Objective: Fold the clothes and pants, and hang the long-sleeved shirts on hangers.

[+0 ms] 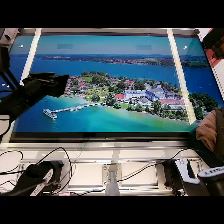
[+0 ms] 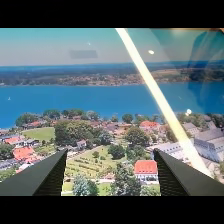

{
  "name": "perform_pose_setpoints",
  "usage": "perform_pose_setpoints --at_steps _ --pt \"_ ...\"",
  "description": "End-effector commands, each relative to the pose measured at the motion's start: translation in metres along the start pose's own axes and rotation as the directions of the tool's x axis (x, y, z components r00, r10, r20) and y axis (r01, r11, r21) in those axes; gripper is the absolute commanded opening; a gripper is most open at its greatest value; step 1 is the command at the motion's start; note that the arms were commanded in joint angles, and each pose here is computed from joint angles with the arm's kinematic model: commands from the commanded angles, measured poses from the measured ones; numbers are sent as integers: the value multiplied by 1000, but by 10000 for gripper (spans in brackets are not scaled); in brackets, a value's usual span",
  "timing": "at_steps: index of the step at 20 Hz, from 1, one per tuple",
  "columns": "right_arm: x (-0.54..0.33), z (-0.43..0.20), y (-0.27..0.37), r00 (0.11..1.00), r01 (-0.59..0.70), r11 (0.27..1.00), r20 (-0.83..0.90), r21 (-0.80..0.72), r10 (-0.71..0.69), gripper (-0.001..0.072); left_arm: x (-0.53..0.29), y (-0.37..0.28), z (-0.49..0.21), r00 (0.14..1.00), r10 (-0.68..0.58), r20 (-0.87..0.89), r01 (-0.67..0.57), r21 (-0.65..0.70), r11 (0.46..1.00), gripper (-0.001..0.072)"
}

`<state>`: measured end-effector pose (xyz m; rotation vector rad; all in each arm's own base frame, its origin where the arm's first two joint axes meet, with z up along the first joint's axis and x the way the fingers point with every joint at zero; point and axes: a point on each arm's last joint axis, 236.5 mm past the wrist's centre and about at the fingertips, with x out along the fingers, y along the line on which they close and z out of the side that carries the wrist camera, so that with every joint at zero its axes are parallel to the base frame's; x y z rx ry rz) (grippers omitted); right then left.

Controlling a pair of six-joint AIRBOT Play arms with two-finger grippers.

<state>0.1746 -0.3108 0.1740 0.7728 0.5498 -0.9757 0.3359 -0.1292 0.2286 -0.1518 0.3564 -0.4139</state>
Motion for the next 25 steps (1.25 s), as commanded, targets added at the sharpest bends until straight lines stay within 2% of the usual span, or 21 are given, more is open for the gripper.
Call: perform_pose_setpoints --at_steps 1,4,7,8,9,11,12,15,16,18,25 --pt "-10 -27 154 912 -395 850 -37 -349 408 43 0 0 0 1000 1 0 -1 0 1000 591" --pt "-37 -106 248 815 -559 639 -207 -528 542 43 0 0 0 1000 1 0 -1 0 1000 591" --pt "-80 -200 298 715 -654 336 -408 -678 567 44 0 0 0 1000 1 0 -1 0 1000 591" --pt "-90 -224 303 706 -643 233 -446 -730 550 43 0 0 0 1000 1 0 -1 0 1000 591" --pt "-94 -238 303 719 -613 163 -460 -773 522 43 0 0 0 1000 1 0 -1 0 1000 591" --pt "-88 -246 290 782 -519 75 -438 -851 443 43 0 0 0 1000 1 0 -1 0 1000 591" --pt "-80 -243 279 815 -491 85 -423 -867 395 43 0 0 0 1000 1 0 -1 0 1000 591" --pt "-56 -216 248 890 -432 280 -355 -857 286 43 0 0 0 1000 1 0 -1 0 1000 590" --pt "-51 -211 243 897 -425 303 -351 -853 270 44 0 0 0 1000 1 0 -1 0 1000 591" --pt "-47 -205 239 902 -418 330 -343 -846 263 44 0 0 0 1000 1 0 -1 0 1000 591" --pt "-47 -204 239 902 -418 332 -342 -846 264 44 0 0 0 1000 1 0 -1 0 1000 591"
